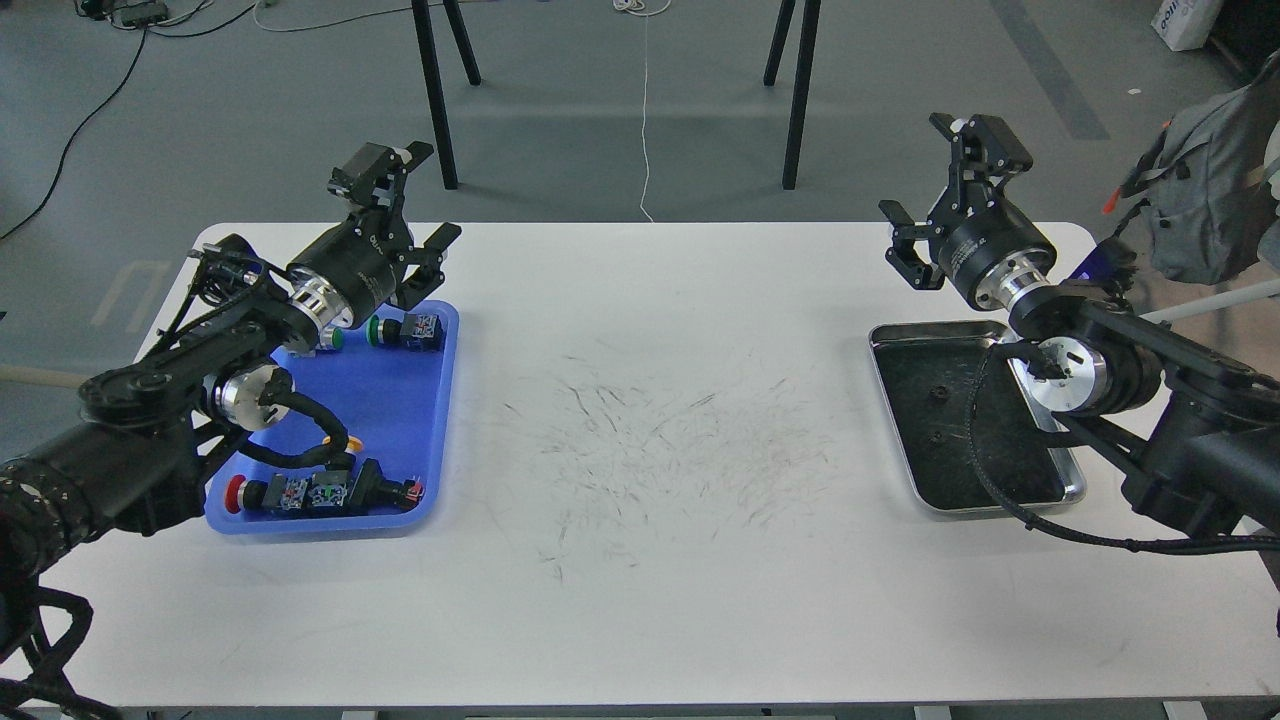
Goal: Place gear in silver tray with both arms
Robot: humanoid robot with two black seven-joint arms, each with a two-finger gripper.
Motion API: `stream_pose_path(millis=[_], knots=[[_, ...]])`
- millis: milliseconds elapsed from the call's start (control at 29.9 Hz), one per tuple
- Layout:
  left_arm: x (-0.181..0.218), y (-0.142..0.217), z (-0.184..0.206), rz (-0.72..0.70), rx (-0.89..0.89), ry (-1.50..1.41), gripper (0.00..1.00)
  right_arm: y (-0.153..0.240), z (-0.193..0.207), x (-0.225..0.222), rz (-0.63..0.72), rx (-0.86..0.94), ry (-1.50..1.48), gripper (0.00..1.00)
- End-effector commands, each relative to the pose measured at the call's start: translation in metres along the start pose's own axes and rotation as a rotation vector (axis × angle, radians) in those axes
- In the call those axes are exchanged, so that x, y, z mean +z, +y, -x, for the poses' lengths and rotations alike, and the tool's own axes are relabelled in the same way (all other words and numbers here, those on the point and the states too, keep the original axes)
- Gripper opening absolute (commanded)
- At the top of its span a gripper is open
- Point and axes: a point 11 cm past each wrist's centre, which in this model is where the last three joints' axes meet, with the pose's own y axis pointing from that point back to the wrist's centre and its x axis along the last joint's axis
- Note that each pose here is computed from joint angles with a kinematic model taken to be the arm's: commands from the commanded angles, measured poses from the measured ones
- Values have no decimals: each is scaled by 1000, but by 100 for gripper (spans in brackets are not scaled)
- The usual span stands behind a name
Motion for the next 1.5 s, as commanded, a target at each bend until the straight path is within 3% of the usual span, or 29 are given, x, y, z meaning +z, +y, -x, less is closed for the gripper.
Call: stream_pose_path(millis=[0, 435, 702, 1471], knots=[[4, -3, 0, 17, 19, 3, 100, 4, -10, -5, -2, 20, 16, 99], [10, -6, 1, 26, 10, -5, 100, 22, -34, -2, 19, 16, 21, 99], [20, -10, -20, 21, 83, -24, 100, 21, -35, 3, 28, 30, 27, 99], [20, -41, 33, 17, -63, -5, 100, 1, -30, 24, 45, 60, 14, 99]])
